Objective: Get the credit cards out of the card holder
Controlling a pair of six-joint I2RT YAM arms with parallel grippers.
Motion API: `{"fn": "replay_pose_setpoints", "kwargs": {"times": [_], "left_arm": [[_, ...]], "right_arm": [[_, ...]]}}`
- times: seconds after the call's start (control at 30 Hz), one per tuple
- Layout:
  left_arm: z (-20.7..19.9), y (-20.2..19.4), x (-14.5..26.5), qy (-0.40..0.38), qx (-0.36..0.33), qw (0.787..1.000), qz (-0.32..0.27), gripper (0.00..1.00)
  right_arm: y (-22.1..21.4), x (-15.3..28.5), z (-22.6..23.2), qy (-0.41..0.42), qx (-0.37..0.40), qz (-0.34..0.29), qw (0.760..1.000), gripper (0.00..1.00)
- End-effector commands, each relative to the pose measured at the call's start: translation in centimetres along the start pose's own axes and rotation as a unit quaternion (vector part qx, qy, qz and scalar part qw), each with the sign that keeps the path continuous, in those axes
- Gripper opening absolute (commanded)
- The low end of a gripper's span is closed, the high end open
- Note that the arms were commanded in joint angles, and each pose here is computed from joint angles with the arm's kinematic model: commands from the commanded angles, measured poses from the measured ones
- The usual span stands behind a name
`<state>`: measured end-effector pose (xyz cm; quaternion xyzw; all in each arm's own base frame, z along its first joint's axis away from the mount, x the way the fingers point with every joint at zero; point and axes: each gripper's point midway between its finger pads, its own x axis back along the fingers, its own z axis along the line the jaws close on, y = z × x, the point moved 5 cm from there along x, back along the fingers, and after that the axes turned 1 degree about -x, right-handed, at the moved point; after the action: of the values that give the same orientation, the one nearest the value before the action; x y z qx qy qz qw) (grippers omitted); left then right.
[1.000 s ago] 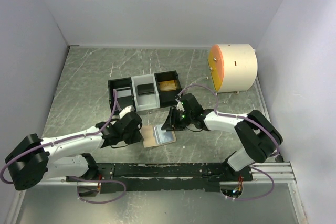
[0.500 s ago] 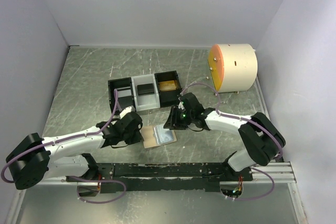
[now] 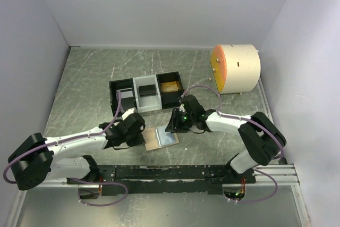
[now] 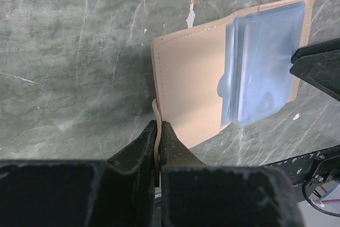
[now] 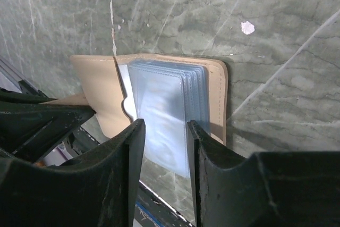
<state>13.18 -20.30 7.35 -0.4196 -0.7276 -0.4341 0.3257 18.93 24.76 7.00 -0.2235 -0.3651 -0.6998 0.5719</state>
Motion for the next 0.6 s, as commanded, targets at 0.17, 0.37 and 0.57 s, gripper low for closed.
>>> {"fn": "replay_pose_setpoints", "kwargs": {"times": [0.17,0.37,0.57], "left_arm": [[-1.0,0.3,0.5,-0.018,-0.001,1.0,0.006,0.07],[-1.1,0.2,0.4,-0.021,-0.002,1.0,0.011,0.07],[-1.1,0.1,0.3,-0.016,-0.007,1.0,0.015,0.07]], "right_arm": [[-1.1,-0.8,0.2,0.02,0.005,0.03,0.999,0.39],[-1.3,-0.9,1.4,0.067,-0.022,0.036,0.997,0.39],[-0.9,-0.6,1.5,0.058,-0.019,0.023,0.998,0.39]]}}
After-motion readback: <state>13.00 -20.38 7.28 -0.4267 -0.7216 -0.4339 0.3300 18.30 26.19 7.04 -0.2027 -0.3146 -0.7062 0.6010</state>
